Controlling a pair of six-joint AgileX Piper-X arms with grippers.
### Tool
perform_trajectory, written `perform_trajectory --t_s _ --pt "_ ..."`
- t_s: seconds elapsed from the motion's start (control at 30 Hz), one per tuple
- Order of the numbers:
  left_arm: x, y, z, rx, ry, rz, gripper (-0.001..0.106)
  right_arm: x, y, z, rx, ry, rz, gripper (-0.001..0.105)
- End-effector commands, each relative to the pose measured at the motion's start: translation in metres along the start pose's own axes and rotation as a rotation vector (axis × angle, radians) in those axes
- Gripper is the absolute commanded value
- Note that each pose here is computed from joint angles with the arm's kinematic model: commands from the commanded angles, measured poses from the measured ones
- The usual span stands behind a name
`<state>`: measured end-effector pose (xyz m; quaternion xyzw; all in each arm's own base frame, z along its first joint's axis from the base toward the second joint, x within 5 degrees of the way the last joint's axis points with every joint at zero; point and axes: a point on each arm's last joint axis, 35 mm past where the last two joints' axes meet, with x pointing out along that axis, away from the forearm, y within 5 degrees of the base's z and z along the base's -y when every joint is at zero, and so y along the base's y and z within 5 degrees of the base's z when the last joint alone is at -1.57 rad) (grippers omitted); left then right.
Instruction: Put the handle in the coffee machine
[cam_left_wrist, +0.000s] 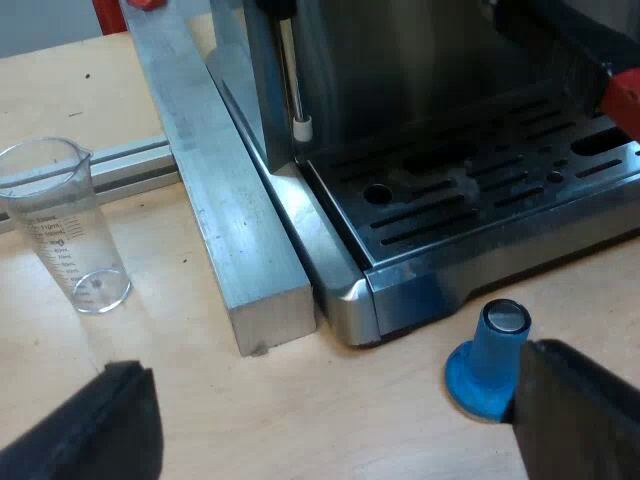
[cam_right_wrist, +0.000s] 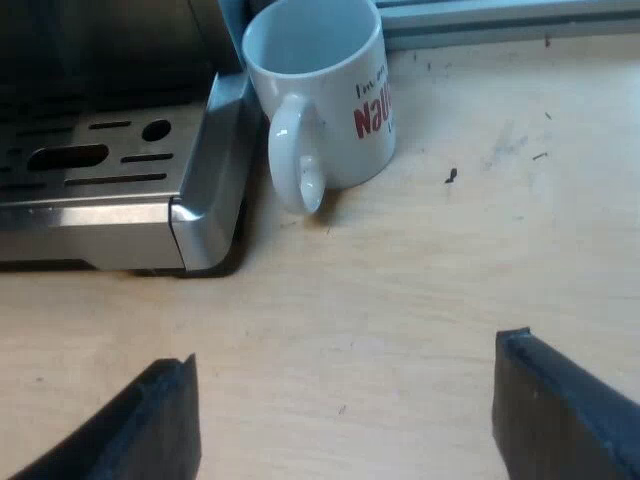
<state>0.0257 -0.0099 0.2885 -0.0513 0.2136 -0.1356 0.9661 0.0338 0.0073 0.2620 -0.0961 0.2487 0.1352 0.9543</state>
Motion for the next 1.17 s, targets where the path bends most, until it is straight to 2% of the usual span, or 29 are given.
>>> perform_trajectory --t_s 0.03,1.17 --pt "0.0014 0.0008 0.0032 -0.014 -0.008 0.015 0.073 0.0101 0.0000 -0.0078 0.021 0.035 0.018 0.063" --pt "0.0021 0.0010 0.0032 -0.013 -0.010 0.015 0.073 0.0130 -0.0003 -0.0098 0.022 0.038 0.017 0.063"
